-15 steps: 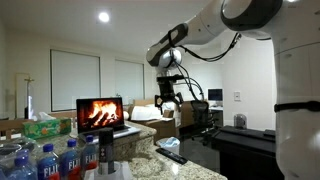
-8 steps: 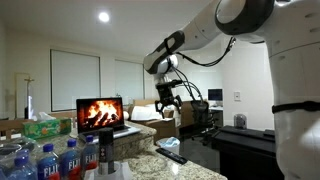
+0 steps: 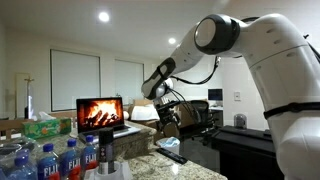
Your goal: Pick up the seal tape and the other two objects and place them on top of the box over the counter
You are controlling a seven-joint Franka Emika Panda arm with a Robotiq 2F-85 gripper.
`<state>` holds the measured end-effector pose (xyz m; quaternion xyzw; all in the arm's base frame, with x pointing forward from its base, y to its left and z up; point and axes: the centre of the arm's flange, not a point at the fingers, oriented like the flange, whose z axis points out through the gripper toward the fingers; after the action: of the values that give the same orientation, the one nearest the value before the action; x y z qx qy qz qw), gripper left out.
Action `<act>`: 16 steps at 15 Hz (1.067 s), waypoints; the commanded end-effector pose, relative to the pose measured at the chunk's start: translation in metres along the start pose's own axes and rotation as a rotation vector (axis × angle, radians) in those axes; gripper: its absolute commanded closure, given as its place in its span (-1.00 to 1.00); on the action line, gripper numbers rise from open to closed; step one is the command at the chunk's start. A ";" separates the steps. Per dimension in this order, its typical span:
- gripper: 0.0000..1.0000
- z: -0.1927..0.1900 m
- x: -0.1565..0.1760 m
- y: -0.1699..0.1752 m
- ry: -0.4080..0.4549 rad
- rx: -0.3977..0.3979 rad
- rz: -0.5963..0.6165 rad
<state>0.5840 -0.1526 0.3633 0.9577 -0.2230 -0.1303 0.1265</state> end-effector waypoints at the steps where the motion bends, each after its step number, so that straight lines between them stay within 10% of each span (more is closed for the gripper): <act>1: -1.00 0.022 0.016 0.020 0.101 -0.011 -0.158; 7: -1.00 0.035 0.015 0.022 0.140 -0.019 -0.451; 16: -1.00 0.055 0.014 -0.007 0.115 0.009 -0.446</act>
<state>0.5881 -0.1777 0.3258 0.9888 -0.0120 -0.0984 0.1113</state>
